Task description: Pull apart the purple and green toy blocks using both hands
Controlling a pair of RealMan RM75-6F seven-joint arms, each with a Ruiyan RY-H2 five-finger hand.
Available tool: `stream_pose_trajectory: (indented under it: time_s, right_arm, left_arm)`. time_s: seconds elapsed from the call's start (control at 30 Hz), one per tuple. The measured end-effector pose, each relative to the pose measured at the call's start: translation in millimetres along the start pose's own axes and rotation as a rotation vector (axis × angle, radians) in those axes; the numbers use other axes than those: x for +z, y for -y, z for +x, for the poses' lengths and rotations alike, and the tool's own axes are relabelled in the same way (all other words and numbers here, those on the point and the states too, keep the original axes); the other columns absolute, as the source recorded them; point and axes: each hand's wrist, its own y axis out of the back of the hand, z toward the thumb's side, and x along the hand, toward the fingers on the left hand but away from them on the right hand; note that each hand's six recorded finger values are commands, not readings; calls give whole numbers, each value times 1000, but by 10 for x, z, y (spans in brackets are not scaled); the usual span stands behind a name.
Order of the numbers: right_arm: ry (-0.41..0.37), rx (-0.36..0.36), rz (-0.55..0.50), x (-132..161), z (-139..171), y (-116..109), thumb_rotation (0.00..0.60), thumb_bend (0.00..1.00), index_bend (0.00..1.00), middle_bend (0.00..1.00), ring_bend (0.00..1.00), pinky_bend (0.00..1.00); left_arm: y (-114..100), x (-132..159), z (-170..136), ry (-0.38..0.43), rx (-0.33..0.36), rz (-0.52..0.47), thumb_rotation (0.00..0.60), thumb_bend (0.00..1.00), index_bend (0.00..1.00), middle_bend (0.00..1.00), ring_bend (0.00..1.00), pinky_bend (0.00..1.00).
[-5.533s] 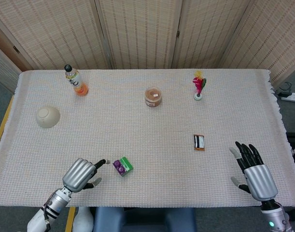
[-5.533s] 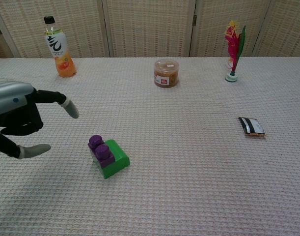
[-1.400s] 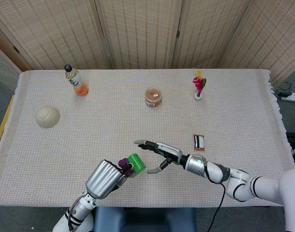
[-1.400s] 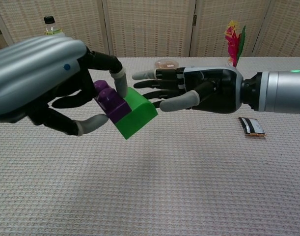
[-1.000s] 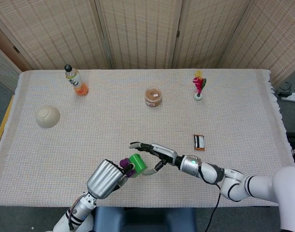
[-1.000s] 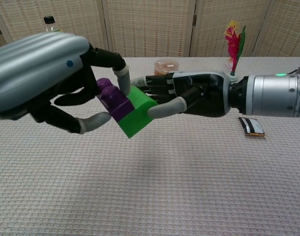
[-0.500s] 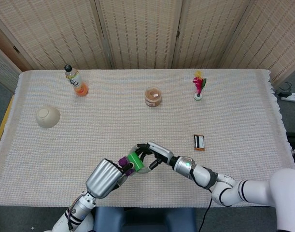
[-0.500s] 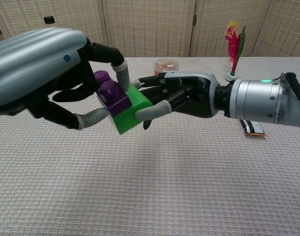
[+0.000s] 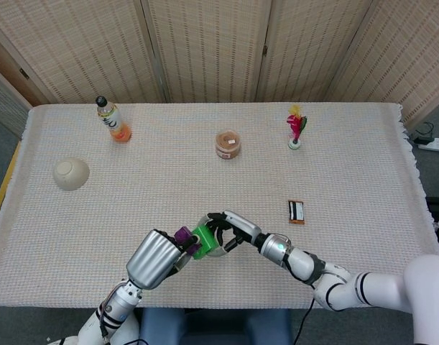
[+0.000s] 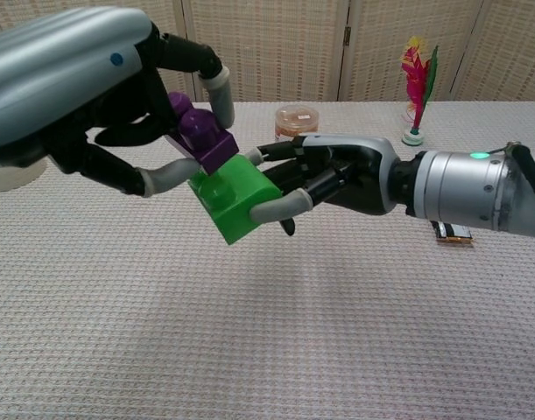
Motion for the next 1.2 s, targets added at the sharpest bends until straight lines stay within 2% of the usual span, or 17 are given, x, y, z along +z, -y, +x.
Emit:
stream_pose_trajectory:
  time_s: [0.3,0.5,0.6,0.63,0.8,1.03,1.2]
  right_arm:
    - [25,-30,26,-144,20,-76,600,239,784,579,515,607]
    - [9,-61,125,-95,99,-186,600,239,783,579,515,607]
    - [17,-86,231,-96,173,-273,600,238,784,579,515,607]
    - [28,-102,295,-105,221,-322,600,238,784,579,514,608]
    - [88,-148,520,-154,410,-474,600,239,784,579,511,607]
    - [231,-198,859,-225,776,-627,600,239,784,579,507,607]
    - [338,-209,1003,-287,974,-666,600,240,784,579,502,607]
  left_arm:
    - [-44,-45,24,-4,12,4,600,425,822,1000,1000,1000]
    - [10,-149,-12,-25,-9,-6,600,425,822,1000,1000,1000]
    - [84,-243,-50,-45,-27,-18,600,425,822,1000,1000,1000]
    - [116,-279,-62,-51,-34,-22,600,425,823,1000,1000,1000]
    - [381,-545,-129,-99,-100,-44,600,425,822,1000,1000,1000]
    - [825,-916,-213,-169,-194,-113,600,425,823,1000,1000,1000]
    - [1070,-1090,-221,-194,-225,-170,600,425,822,1000,1000,1000]
